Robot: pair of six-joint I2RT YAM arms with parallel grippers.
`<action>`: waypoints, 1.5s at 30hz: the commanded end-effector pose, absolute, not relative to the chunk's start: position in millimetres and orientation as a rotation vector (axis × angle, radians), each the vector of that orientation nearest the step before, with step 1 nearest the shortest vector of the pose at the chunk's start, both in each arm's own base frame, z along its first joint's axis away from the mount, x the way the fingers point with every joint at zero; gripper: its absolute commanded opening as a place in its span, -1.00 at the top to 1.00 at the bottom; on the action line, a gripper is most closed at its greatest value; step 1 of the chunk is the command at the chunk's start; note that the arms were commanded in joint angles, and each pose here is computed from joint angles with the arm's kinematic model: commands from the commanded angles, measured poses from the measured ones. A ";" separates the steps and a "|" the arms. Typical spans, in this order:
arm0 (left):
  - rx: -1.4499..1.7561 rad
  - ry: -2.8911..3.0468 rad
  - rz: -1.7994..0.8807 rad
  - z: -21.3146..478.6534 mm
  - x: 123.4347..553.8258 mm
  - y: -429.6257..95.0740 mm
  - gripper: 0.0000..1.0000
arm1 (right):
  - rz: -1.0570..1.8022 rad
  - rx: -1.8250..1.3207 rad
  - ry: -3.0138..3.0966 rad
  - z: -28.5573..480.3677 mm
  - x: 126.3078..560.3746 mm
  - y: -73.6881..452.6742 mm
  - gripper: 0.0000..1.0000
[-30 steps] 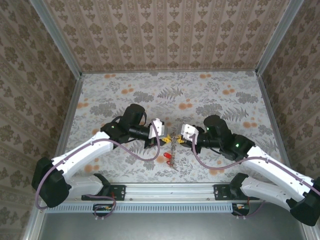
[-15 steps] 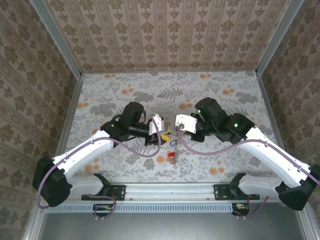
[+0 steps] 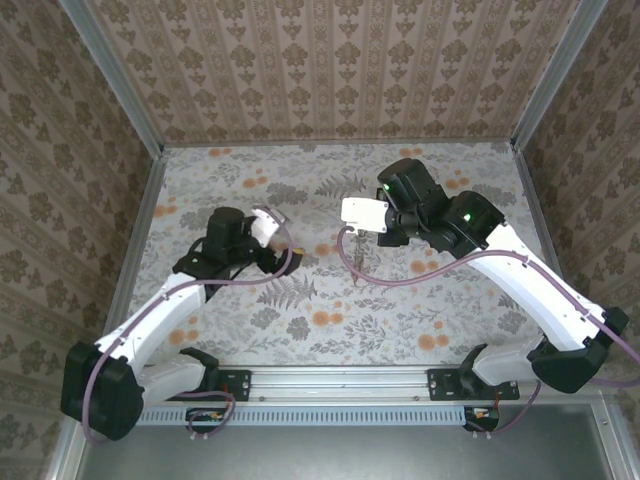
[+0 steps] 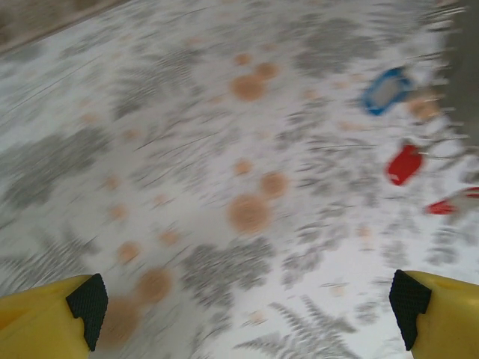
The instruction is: Put the keys on the keyring
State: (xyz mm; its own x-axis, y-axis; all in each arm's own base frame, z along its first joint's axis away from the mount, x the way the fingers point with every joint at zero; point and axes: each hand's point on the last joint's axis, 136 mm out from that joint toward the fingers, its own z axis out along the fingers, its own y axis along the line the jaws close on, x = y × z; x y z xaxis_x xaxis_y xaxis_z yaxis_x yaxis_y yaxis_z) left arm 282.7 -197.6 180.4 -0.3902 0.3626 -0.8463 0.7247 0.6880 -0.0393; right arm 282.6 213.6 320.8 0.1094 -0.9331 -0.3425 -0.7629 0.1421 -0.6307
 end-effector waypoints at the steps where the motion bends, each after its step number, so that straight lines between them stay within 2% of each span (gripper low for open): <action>1: 0.484 2.093 -0.313 179.7 306.4 -144.4 -1.00 | -0.318 -1.565 1.657 336.9 296.5 221.0 1.00; 8: 0.086 2.116 -0.181 173.8 303.5 -81.4 -1.00 | -0.143 -1.453 1.683 324.3 301.8 247.1 1.00; 15: -0.226 2.164 -0.141 160.9 288.3 -38.8 -1.00 | 0.250 -1.305 1.691 316.3 300.8 310.2 1.00; 21: -0.401 2.193 -0.172 150.1 280.5 -22.6 -1.00 | 0.417 -1.256 1.663 309.2 322.5 370.3 1.00; 26: -0.445 2.180 -0.181 147.7 277.9 -16.6 -1.00 | 0.455 -1.267 1.657 291.1 344.6 399.0 1.00; 34: -0.438 2.207 -0.154 136.8 270.8 -12.8 -1.00 | 0.412 -1.322 1.812 214.8 347.6 364.0 1.00; 40: -0.453 2.225 -0.169 120.8 272.4 -14.1 -1.00 | 0.351 -1.460 1.939 127.0 320.9 333.1 1.00; 45: -0.429 2.241 -0.152 117.0 273.0 -13.9 -1.00 | 0.211 -1.557 2.049 85.7 305.7 289.4 1.00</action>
